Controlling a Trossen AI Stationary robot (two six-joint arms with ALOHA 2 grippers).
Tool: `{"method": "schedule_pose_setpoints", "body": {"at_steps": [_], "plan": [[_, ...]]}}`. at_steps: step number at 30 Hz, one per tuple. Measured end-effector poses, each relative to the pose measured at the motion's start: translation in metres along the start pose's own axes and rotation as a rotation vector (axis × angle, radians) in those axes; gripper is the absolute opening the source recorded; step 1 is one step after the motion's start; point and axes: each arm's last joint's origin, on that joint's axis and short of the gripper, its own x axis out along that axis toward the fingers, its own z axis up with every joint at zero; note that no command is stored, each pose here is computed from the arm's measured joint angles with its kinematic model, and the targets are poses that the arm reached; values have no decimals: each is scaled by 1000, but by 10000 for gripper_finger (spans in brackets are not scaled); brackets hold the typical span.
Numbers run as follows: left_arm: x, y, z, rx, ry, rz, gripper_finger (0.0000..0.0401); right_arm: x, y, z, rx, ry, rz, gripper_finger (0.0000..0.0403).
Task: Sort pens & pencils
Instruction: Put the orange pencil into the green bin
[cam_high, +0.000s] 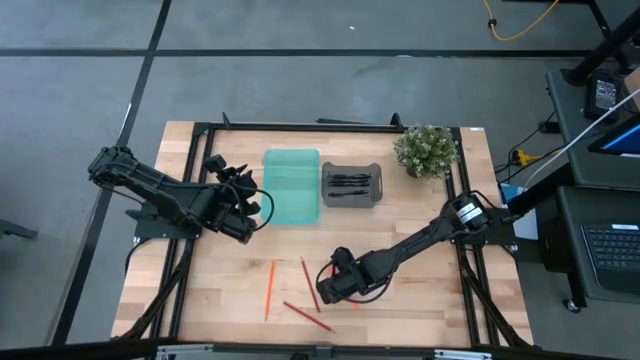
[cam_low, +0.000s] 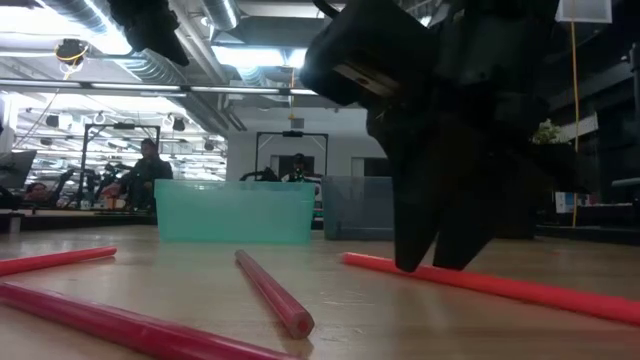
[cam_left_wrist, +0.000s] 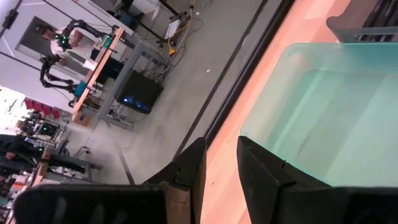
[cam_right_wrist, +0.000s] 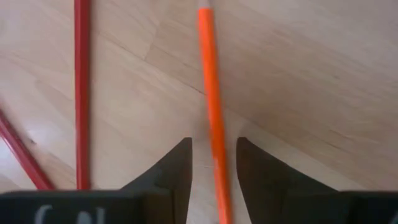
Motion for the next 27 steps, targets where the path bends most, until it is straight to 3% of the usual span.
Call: {"method": "schedule_pose_setpoints", "body": {"at_steps": [14,27], "plan": [[0,0,0,-1,0,-1,85,1,0,-1,14,26,-7,95],[0,0,0,-1,1,-1,85,0,-6,-2,20,68,-70,93]]}}
